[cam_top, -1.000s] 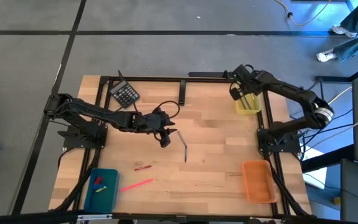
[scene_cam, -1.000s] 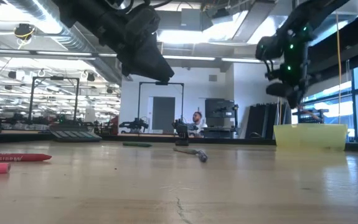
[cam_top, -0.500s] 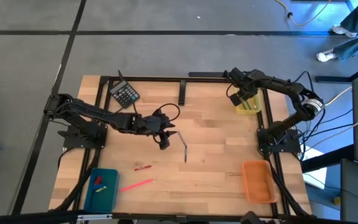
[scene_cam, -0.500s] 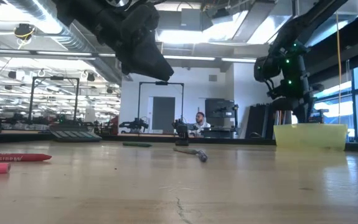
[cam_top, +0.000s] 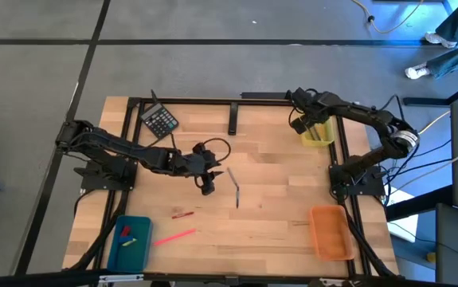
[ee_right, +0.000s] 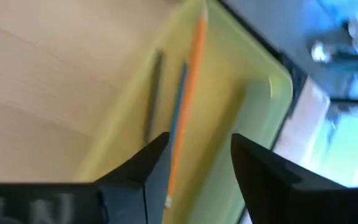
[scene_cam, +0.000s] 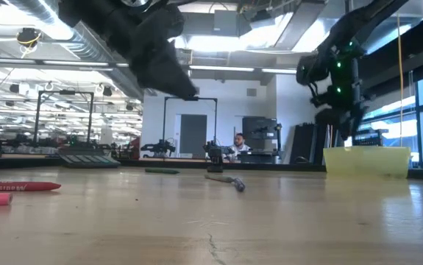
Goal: Sort crayons/erasers/pens/pencils in bins
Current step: Put the pink pencil into the yellow bin
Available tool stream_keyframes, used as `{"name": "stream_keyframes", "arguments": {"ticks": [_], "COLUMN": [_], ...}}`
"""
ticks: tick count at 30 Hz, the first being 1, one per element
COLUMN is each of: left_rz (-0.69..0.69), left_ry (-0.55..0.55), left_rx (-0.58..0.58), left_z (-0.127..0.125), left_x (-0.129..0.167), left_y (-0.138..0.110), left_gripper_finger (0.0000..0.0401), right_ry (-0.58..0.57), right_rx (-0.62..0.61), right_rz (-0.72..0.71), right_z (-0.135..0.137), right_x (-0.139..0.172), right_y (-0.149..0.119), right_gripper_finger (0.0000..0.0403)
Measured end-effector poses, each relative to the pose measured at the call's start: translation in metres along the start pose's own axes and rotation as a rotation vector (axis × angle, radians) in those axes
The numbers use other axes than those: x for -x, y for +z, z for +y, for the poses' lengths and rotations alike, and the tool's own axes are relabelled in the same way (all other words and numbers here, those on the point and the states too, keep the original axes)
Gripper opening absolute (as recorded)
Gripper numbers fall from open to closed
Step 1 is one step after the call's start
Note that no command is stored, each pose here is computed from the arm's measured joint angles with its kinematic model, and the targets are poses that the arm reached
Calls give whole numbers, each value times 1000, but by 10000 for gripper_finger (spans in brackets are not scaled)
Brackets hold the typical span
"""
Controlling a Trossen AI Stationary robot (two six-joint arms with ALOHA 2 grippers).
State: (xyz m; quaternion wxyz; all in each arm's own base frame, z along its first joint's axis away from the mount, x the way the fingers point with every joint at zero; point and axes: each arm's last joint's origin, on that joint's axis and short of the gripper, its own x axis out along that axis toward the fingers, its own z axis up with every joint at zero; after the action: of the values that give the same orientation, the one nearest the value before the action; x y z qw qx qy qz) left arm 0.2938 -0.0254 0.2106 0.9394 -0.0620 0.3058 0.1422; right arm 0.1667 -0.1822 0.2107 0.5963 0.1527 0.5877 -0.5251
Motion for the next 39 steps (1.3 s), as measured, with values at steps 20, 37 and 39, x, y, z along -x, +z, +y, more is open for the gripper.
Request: {"name": "stream_keyframes", "arguments": {"ticks": [20, 37, 39], "left_rz": [486, 598, 611], "left_ry": [-230, -139, -119], "left_rx": [196, 53, 39], "left_z": [-106, -138, -136], "left_x": [68, 67, 68], "left_y": [-93, -156, -157], "left_gripper_finger": [133, 123, 112], "right_ry": [561, 622, 622], "right_rx": [148, 171, 171], "right_rz": [-460, -477, -477], "right_z": [76, 97, 97], "right_x": [109, 127, 127], "right_y": [-37, -60, -60], "right_gripper_finger": [167, 167, 167]}}
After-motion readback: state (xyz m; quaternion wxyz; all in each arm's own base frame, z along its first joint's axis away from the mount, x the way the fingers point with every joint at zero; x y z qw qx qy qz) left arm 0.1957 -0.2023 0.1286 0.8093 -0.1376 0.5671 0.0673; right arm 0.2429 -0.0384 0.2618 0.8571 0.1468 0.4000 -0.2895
